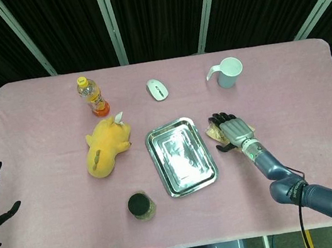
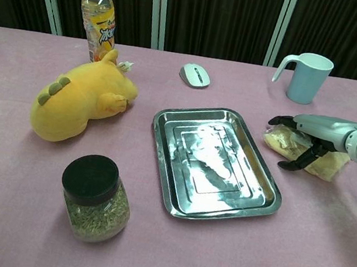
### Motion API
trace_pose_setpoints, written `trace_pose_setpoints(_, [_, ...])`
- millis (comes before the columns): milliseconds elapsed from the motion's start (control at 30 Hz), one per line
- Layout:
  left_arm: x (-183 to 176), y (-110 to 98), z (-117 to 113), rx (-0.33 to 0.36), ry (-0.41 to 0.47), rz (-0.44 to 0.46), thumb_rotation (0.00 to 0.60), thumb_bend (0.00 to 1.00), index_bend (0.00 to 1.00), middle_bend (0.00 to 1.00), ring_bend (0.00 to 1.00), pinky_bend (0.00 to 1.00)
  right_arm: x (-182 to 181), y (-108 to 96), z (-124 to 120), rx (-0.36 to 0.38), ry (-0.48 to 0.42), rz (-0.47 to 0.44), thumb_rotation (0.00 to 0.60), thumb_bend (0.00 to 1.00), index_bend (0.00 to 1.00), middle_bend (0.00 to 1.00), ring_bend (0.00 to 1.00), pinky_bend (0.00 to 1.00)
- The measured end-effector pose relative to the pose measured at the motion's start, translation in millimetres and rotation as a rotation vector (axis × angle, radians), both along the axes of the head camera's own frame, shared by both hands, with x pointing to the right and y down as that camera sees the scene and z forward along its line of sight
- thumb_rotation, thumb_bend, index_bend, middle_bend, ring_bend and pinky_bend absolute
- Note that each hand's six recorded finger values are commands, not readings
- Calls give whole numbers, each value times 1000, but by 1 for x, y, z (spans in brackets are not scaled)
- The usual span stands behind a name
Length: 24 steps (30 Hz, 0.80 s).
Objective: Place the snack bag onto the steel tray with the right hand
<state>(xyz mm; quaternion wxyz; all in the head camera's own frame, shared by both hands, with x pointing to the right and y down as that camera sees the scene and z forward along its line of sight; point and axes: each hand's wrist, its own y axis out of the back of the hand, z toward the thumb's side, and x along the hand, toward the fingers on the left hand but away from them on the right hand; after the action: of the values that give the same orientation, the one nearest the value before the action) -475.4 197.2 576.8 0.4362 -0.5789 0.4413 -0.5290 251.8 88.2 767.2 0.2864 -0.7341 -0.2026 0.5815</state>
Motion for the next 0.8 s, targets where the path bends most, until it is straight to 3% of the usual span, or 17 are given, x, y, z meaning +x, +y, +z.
trace_pose_setpoints(100, [1, 1, 0, -2, 3, 4, 600, 45, 0, 85, 19, 63, -1, -3, -4, 34, -6, -6, 600, 419, 677, 669, 705, 981])
trace_pose_setpoints(267, [3, 1, -4, 10, 11, 12, 600, 45, 0, 85, 19, 63, -5, -9, -17, 119, -24, -18, 600, 497, 780, 741, 780, 1000])
trace_pose_setpoints(433, [4, 3, -8, 18, 17, 18, 600, 45, 0, 85, 19, 63, -10, -13, -34, 190, -47, -37, 600, 509, 794, 754, 792, 1000])
trace_pose_setpoints(800, [16, 8, -17, 35, 57, 56, 600, 44, 0, 85, 19, 63, -42, -2, -74, 258, -118, -108, 600, 510, 794, 754, 792, 1000])
